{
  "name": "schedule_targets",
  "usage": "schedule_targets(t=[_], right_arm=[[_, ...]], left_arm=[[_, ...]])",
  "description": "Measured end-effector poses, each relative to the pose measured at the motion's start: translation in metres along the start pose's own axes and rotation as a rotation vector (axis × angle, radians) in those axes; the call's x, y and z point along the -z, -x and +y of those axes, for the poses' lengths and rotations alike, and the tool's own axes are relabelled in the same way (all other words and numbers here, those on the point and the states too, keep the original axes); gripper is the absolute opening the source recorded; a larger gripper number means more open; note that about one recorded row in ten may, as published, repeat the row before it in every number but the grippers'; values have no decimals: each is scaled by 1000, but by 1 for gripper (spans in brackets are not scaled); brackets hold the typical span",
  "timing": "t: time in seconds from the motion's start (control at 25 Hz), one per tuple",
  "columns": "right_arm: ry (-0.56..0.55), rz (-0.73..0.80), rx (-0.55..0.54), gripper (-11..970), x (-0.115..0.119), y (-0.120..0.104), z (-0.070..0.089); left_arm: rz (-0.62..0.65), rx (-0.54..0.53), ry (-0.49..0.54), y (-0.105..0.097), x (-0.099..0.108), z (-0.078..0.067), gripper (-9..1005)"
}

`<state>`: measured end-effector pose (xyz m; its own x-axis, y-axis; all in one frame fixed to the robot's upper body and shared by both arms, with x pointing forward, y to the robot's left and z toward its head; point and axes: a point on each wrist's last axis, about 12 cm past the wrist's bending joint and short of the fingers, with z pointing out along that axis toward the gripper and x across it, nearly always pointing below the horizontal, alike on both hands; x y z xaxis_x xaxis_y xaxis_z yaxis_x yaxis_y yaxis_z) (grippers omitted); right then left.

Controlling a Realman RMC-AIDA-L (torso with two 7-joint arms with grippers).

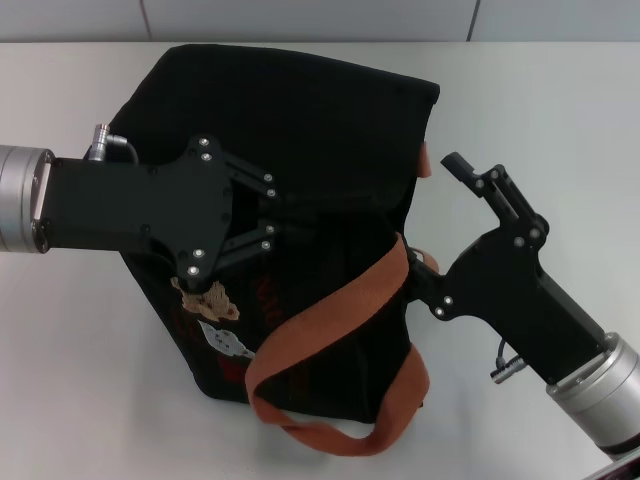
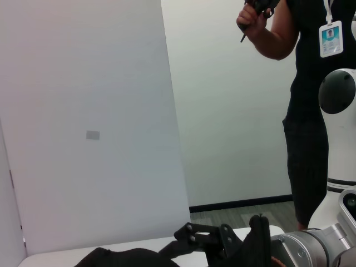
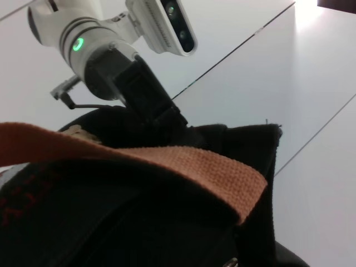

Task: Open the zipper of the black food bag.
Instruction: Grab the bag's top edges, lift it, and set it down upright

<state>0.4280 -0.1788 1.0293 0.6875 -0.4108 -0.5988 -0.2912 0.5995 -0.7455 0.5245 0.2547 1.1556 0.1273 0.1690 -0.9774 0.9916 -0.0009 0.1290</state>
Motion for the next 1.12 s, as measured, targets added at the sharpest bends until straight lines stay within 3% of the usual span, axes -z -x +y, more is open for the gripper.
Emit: schedule_targets(t=[1.12], right_arm=[[53,40,13,796,2,-6,5]], left_arm=[[-44,-1,12,2,0,0,102]])
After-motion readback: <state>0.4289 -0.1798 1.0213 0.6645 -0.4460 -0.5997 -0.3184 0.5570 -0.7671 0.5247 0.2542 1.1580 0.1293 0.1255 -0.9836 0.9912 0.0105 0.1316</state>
